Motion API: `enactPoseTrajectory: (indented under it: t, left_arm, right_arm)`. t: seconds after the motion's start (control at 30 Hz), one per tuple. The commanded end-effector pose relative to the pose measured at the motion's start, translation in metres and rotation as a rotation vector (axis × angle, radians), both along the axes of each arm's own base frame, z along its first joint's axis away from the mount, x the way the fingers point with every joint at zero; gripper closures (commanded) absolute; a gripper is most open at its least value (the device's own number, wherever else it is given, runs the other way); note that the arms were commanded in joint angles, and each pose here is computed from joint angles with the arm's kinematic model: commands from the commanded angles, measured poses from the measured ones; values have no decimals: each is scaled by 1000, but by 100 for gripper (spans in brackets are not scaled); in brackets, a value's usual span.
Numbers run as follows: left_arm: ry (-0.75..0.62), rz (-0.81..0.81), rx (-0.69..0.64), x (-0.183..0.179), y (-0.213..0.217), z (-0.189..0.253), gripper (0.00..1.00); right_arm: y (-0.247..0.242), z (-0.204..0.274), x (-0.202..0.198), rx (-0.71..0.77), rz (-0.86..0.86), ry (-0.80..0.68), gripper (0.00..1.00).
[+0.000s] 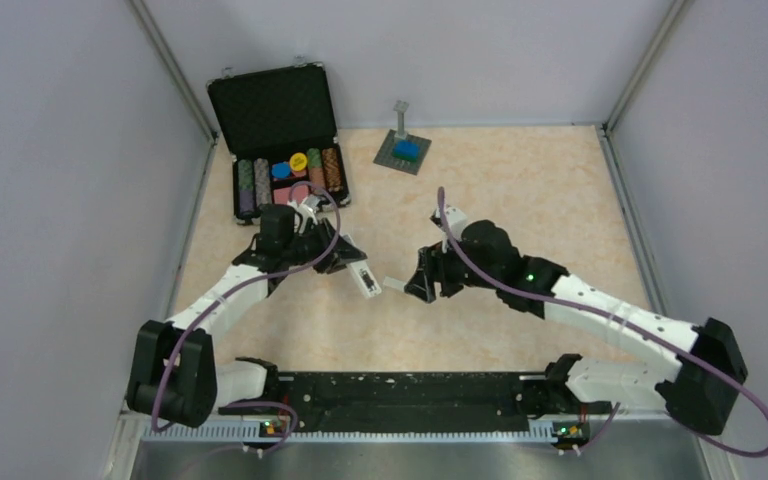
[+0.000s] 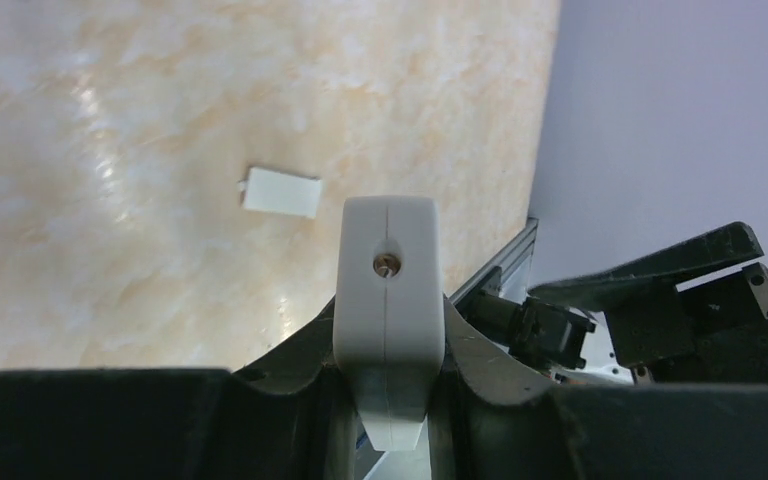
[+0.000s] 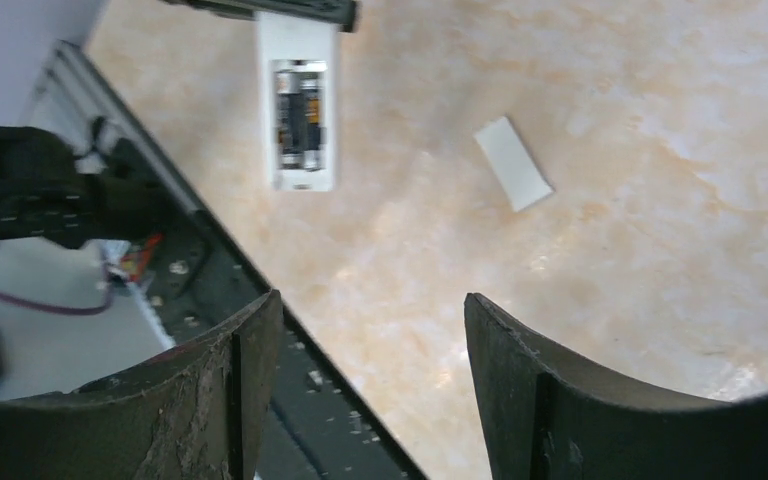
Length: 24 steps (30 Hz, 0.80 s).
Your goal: Load the batteries into the remote control
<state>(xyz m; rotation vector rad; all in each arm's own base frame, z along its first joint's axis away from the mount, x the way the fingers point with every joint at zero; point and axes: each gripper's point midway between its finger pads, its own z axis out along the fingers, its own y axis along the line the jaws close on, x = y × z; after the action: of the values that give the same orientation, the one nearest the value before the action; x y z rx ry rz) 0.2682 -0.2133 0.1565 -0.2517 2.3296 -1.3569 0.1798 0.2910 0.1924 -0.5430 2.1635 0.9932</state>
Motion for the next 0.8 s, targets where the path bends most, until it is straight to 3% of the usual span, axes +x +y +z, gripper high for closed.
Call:
enactPoseTrajectory:
  t: [0.0, 0.17, 0.3, 0.4, 0.77]
  left_arm:
    - [22, 65, 36, -3, 15, -5, 100]
    - [119, 168, 141, -6, 43, -31, 100]
    - [141, 211, 178, -9, 57, -41, 100]
    - [156, 238, 207, -10, 68, -47, 100]
    - [223, 302, 189, -9, 91, -60, 100]
  right_arm:
    - [-4, -41, 34, -209, -10, -87, 34]
    - [9, -86, 55, -420, 153, -146, 34]
    - [14, -105, 69, -542, 283, -332, 33]
    - [17, -111, 82, -583, 310, -393, 32]
    - [31, -159, 82, -637, 450, -344, 35]
